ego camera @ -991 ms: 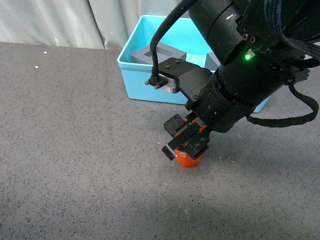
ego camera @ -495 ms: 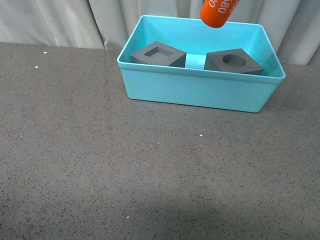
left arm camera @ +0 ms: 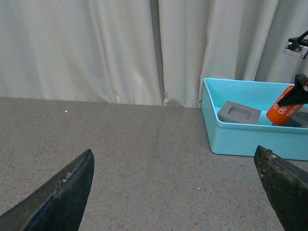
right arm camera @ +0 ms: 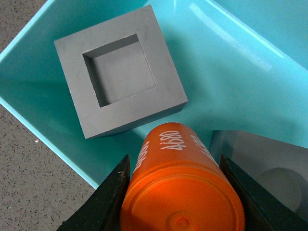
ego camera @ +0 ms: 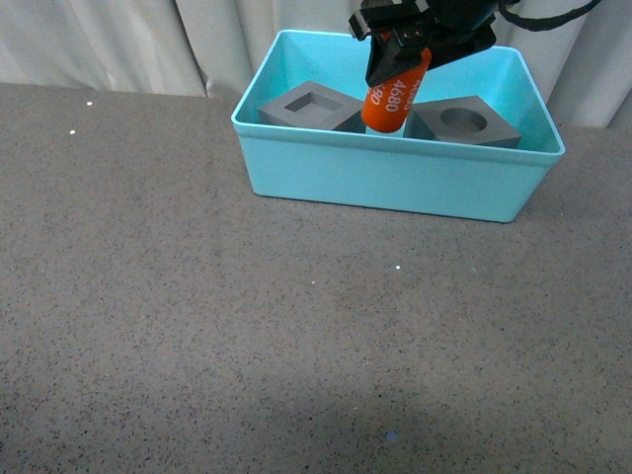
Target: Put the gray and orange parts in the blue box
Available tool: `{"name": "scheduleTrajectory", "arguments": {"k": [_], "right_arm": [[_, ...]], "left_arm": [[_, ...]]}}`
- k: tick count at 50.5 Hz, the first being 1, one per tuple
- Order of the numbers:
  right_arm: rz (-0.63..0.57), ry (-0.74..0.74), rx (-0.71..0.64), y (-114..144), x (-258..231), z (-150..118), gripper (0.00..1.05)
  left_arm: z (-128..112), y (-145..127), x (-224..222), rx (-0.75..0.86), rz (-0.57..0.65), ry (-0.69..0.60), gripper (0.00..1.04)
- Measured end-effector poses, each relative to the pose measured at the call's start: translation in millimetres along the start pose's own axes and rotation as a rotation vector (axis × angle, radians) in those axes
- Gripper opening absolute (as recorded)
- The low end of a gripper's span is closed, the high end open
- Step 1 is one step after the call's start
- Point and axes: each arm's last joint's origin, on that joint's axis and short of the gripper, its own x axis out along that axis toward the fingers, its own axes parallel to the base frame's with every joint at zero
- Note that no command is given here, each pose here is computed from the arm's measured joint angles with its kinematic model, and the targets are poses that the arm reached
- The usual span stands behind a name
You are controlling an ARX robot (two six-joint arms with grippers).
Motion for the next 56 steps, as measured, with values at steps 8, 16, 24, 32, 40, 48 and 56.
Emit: {"name": "scheduleTrajectory", "arguments": {"k": [8,16,24,32,40,48,56], "right_arm": [[-0.016,0.027,0.002,-1,8,-3,0.45],[-0.015,0.06,0.013,-2,20,-10,0.45],[-0.016,0.093,0.024,-3,32,-17,0.45],[0.004,0.091,0.03,-2,33,-18,0.45],[0.002,0.081,0.033,-3,33,-17,0.62],[0.001,0.054,0.051,-4,31,-21,0.92],[-0.014,-0.004,0.069,-5,17,-22,0.94]], "left_arm": [[0,0,0,0.0,0.0,0.0,0.98],[0,0,0,0.0,0.0,0.0,0.98],[0,0,0,0.0,0.0,0.0,0.98],[0,0,0,0.0,0.0,0.0,0.98],[0,0,0,0.0,0.0,0.001,0.98],[0,0,0,0.0,0.0,0.0,0.98],[0,0,0,0.0,0.0,0.0,0.98]]}}
